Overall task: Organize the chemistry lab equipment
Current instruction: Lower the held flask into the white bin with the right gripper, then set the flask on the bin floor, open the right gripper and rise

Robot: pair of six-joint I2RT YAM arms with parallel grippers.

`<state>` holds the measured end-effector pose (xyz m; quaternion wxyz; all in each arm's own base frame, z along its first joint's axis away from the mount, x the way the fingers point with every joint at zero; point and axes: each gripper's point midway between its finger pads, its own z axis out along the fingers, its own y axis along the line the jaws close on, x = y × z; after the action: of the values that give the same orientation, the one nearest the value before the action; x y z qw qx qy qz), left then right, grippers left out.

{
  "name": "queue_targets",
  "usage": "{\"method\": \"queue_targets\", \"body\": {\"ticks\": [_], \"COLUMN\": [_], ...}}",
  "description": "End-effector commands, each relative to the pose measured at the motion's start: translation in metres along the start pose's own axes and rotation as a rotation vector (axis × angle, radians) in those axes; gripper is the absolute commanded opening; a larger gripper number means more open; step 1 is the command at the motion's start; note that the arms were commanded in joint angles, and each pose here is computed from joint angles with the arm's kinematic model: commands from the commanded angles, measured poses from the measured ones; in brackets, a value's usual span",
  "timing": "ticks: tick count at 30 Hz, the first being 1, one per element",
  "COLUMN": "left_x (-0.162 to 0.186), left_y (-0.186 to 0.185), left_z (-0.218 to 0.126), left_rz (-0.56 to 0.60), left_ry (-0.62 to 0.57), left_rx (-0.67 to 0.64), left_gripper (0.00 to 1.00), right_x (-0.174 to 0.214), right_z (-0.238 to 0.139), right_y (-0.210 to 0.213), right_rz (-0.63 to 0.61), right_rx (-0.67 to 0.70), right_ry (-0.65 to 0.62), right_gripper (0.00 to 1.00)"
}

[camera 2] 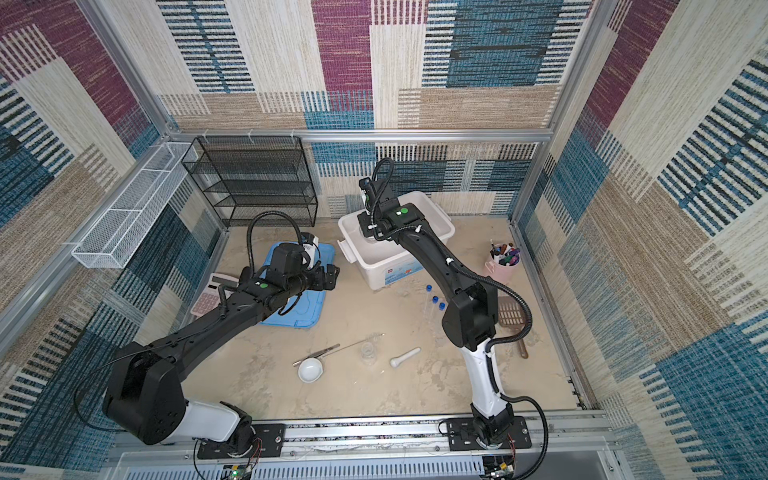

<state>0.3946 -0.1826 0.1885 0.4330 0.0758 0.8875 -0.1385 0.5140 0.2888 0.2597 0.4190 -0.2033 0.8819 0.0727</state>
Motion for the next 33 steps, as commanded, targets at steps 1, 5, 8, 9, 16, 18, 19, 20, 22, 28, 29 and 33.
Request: {"method": "queue_targets", "body": {"ticks": [1,5,8,9,16,18,19,20,22,28,29,33], "left_x": [-0.001,0.004,0.009,0.009,0.014,0.016,0.018,0.019,0.021,0.026,0.027,0.031], "left_y": [0.002,0.005,0.008,0.009,0.013,0.015,0.015,0.016,0.016,0.018,0.019,0.020], "left_z": [-0.001,0.000,0.002,0.002,0.002,0.002,0.002,0.003,0.004,0.006,0.007,0.008], "left_rz": [-0.005,-0.010,-0.017,-0.018,-0.024,-0.025,-0.026,-0.030,-0.033,-0.040,-0.042,-0.043], "left_ry": [-0.006,0.002,0.014,0.016,0.026,0.030,0.032,0.034,0.038,0.048,0.051,0.059], "left_rx": [0.005,0.003,-0.003,-0.004,-0.013,-0.018,-0.020,-0.023,-0.022,-0.024,-0.028,-0.030], "left_gripper": [0.98,0.98,0.98,0.98,0.98,0.98,0.98,0.98,0.98,0.97,0.97,0.97], "right_x": [0.000,0.005,0.004,0.003,0.011,0.012,0.013,0.013,0.013,0.022,0.023,0.021], "right_z": [0.010,0.025,0.033,0.036,0.063,0.068,0.071,0.073,0.077,0.092,0.094,0.100], "right_y": [0.007,0.003,0.001,0.000,0.000,0.000,-0.001,-0.001,0.001,0.004,0.004,0.007], "right_rz": [-0.027,-0.011,0.003,0.002,0.008,0.007,0.005,0.006,0.004,0.000,0.001,0.003], "right_rx": [-0.050,-0.053,-0.050,-0.051,-0.075,-0.075,-0.074,-0.077,-0.084,-0.095,-0.095,-0.113], "right_ry": [0.005,0.023,0.004,-0.002,0.024,0.027,0.026,0.022,0.019,0.044,0.043,0.025], "right_gripper": [0.14,0.13,0.13,0.13,0.12,0.12,0.12,0.12,0.12,0.12,0.12,0.12]}}
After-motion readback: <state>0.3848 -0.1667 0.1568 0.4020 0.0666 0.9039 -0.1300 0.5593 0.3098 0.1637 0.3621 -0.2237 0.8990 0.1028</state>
